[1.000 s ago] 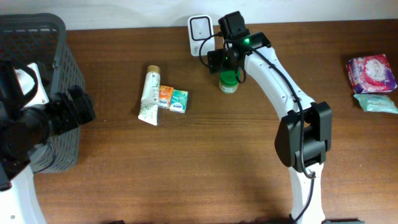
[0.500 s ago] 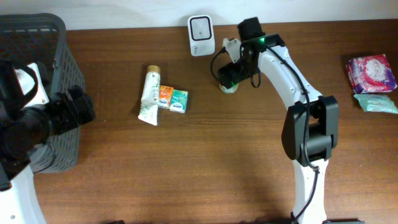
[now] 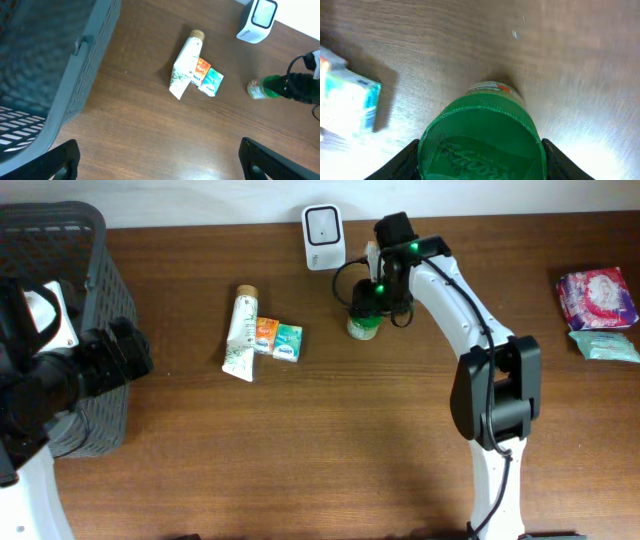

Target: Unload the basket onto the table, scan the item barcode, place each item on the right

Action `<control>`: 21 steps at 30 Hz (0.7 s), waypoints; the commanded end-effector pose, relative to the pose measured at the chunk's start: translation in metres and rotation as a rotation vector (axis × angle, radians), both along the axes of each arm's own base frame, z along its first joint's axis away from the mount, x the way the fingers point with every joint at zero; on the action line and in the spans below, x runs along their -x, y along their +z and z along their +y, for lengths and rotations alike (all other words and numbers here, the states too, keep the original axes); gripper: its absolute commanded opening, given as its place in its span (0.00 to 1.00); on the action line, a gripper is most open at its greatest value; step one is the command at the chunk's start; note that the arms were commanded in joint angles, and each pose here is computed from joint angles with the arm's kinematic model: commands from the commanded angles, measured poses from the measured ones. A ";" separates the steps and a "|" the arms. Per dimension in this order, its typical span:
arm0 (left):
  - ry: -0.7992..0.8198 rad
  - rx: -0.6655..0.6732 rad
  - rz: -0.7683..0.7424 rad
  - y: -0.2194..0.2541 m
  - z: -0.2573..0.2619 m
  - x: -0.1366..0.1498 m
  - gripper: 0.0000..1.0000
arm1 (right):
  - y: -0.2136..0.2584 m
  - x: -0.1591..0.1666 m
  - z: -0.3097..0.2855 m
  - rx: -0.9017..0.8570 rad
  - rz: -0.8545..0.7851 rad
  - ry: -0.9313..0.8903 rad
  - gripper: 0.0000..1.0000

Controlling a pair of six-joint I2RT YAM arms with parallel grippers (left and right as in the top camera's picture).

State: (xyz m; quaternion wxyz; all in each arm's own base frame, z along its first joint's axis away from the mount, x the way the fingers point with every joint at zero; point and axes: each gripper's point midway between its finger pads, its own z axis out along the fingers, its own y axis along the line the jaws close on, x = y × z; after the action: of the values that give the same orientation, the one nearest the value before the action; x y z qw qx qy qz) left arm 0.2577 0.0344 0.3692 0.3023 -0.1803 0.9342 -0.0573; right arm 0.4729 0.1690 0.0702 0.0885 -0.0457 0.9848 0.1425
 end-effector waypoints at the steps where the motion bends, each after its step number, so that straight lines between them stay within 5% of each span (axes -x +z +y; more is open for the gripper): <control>1: 0.013 0.005 -0.002 0.000 0.001 0.000 0.99 | -0.010 0.021 -0.002 -0.033 0.189 -0.311 0.51; 3: 0.012 0.005 -0.002 0.000 0.001 0.000 0.99 | -0.012 0.030 -0.005 -0.029 0.265 -0.454 0.54; 5: 0.012 0.005 -0.002 0.000 0.001 0.000 0.99 | -0.013 0.031 -0.007 -0.010 0.274 -0.526 0.73; 7: 0.012 0.005 -0.002 0.000 0.001 0.000 0.99 | -0.016 0.033 -0.010 0.053 0.257 -0.577 0.79; 8: 0.013 0.005 -0.002 0.000 0.001 0.000 0.99 | -0.017 0.034 -0.012 0.102 0.237 -0.602 0.92; 11: 0.013 0.005 -0.002 0.000 0.001 0.000 0.99 | -0.014 0.030 -0.016 0.182 0.165 -0.583 0.93; 17: 0.012 0.005 -0.002 0.000 0.001 0.000 0.99 | 0.038 -0.009 -0.016 0.226 -0.089 0.011 0.99; 19: 0.013 0.005 -0.002 0.000 0.001 0.000 0.99 | 0.029 -0.001 -0.011 0.243 -0.112 0.340 0.99; 21: 0.013 0.005 -0.002 0.000 0.001 0.000 0.99 | 0.018 0.007 -0.012 0.261 -0.102 0.479 0.99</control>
State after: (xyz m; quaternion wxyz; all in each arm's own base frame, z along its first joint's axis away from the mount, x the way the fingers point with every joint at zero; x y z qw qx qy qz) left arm 0.2577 0.0344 0.3692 0.3023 -0.1803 0.9342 -0.0573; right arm 0.4746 0.1572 0.1000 0.1105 -0.1351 0.9840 0.0366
